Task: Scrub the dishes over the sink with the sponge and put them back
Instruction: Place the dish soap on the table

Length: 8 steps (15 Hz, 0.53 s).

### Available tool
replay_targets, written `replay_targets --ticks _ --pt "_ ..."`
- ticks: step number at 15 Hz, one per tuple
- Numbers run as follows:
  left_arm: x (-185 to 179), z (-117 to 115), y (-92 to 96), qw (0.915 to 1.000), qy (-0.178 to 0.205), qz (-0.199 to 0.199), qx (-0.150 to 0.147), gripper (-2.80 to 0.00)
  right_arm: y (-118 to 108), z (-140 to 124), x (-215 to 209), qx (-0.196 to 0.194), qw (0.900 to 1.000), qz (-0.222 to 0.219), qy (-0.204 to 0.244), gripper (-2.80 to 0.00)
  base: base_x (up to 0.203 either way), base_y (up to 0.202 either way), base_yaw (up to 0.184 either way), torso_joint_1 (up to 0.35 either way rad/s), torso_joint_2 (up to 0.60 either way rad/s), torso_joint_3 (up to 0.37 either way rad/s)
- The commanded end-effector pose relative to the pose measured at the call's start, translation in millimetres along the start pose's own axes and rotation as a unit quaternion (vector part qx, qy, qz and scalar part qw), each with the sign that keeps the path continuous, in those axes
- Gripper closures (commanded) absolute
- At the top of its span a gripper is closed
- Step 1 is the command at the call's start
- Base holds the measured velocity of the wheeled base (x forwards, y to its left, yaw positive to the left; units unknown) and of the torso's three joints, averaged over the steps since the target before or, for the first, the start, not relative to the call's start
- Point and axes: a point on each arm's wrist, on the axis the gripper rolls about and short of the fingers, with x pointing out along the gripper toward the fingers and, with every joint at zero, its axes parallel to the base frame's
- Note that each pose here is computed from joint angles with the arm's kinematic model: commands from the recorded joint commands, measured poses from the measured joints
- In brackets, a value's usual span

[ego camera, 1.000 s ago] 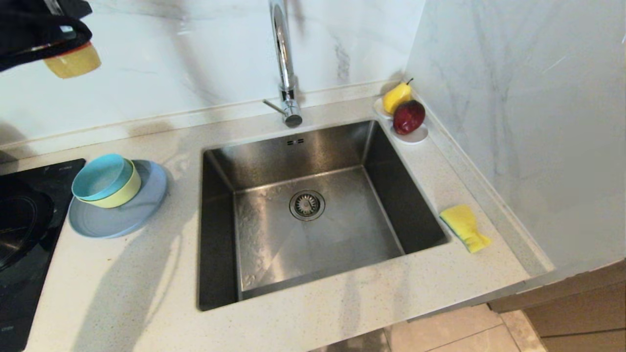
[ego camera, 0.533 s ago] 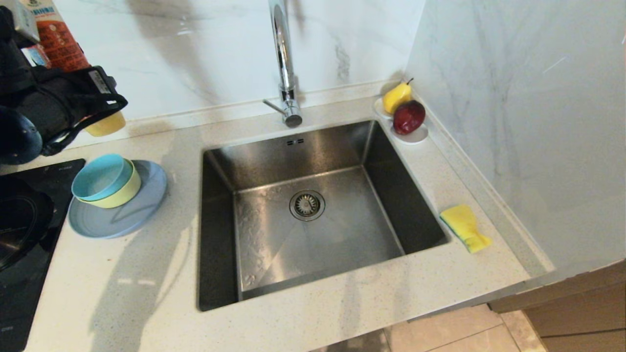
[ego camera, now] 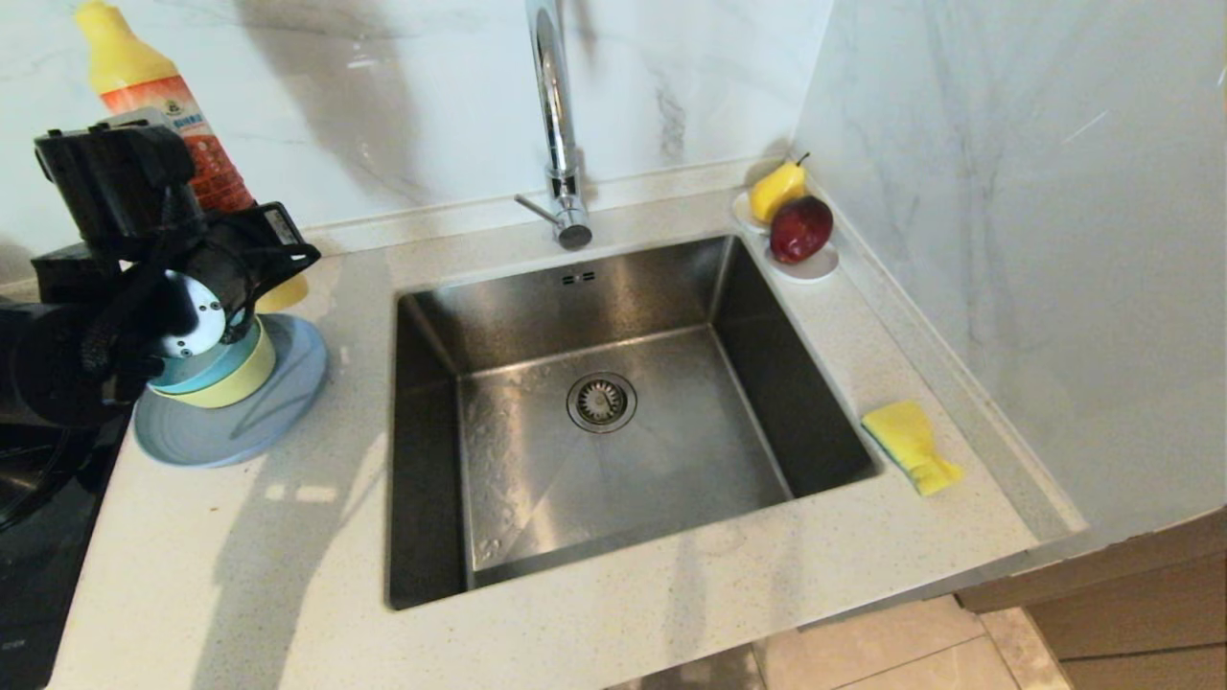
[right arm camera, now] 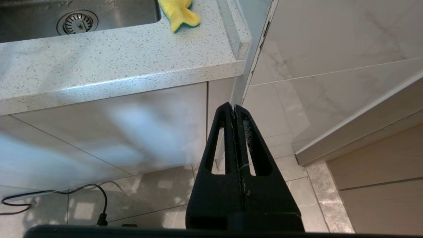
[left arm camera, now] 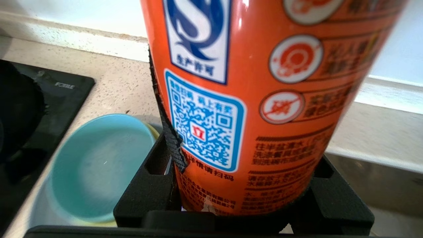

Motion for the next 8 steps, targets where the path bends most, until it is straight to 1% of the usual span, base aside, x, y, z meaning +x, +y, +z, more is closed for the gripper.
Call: replay_targets --ticks 1,3,7,8 --pt "22 -30 -7.9 0.9999 0.012 0.005 0.009 0.00 0 0 0 0.000 1.000 0.001 0.000 0.00 0.000 0.000 0.000 0.000 0.00 0.000" --pt "31 -37 -12.0 1.0000 -0.008 0.004 0.004 0.00 0 0 0 0.000 1.000 0.000 0.000 0.00 0.000 0.000 0.000 0.000 0.00 0.000" --pt "50 -64 -22.8 0.9982 -0.050 0.023 0.025 0.00 0 0 0 0.000 1.000 0.000 0.000 0.00 0.000 0.000 0.000 0.000 0.00 0.000" --pt "56 -70 -26.1 0.9976 -0.059 0.026 0.026 0.00 0 0 0 0.000 1.000 0.000 0.000 0.00 0.000 0.000 0.000 0.000 0.00 0.000"
